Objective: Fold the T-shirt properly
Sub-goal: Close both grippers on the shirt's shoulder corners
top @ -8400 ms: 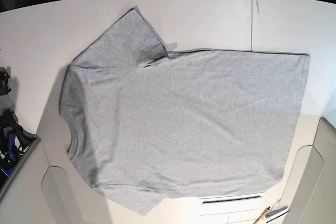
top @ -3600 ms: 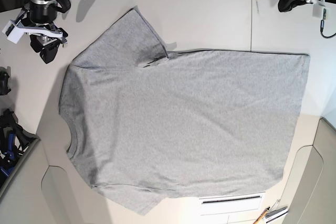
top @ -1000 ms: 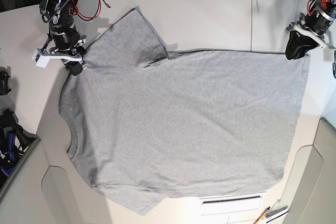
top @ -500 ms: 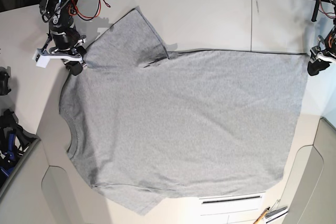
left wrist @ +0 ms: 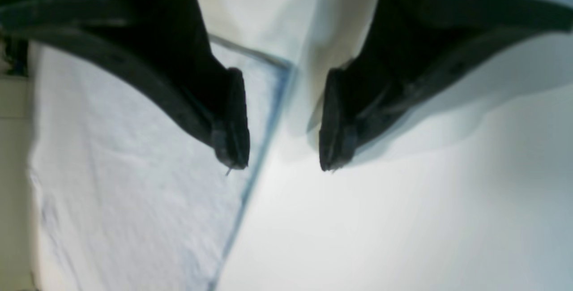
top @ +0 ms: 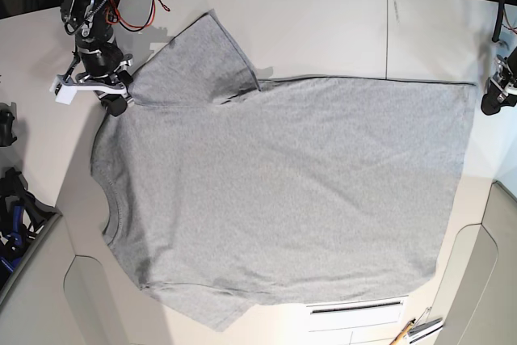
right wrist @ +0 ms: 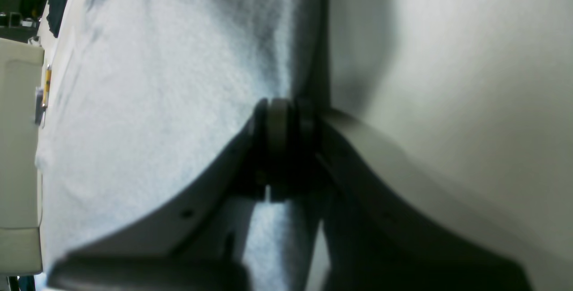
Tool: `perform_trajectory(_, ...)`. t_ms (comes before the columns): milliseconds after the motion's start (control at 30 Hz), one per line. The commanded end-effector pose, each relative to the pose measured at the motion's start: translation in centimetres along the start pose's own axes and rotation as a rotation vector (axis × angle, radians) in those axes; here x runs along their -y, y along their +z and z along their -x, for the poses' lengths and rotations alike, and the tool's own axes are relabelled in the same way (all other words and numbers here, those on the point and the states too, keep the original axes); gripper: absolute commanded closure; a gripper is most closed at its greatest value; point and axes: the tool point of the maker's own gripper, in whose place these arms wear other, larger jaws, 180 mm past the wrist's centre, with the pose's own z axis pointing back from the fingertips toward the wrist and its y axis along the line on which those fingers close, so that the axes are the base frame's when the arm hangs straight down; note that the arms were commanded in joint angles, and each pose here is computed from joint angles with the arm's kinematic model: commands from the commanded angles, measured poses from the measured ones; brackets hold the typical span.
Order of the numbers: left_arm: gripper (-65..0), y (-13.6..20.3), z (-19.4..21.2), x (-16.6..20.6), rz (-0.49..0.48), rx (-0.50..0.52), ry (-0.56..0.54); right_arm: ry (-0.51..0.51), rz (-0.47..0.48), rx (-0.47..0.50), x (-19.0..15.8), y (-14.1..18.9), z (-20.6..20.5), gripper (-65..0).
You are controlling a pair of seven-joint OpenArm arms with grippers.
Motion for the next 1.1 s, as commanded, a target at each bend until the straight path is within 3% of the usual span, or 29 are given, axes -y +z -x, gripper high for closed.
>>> perform_trajectory(0, -30.2, 0.3, 0.4, -0.3, -0.015, -0.050, -0.018, 0.012, 0.017, -0.016, 0.3, 0.1, 0.2, 0.0)
perform_trajectory(267, -30.2, 0.1, 1.9, -0.2, -0.010, -0.099, -0.011, 0.011, 0.016, -0.016, 0.3, 0.1, 0.2, 0.0)
perform_trajectory(600, -30.2, -1.4, 6.3, 1.4, 0.027, -0.261, -0.064, 0.011, 0.016, -0.016, 0.3, 0.1, 0.2, 0.0)
perform_trajectory(967, -29.9, -1.2, 5.7, 1.7, 0.048, -0.246, -0.073, 0.012, 0.017, -0.027, 0.3, 0.1, 0.4, 0.0)
perform_trajectory(1067, -25.0, -0.8, 5.2, 2.2, 0.089, -0.233, -0.081, 0.011, 0.019, -0.048, 0.4, 0.1, 0.8, 0.0)
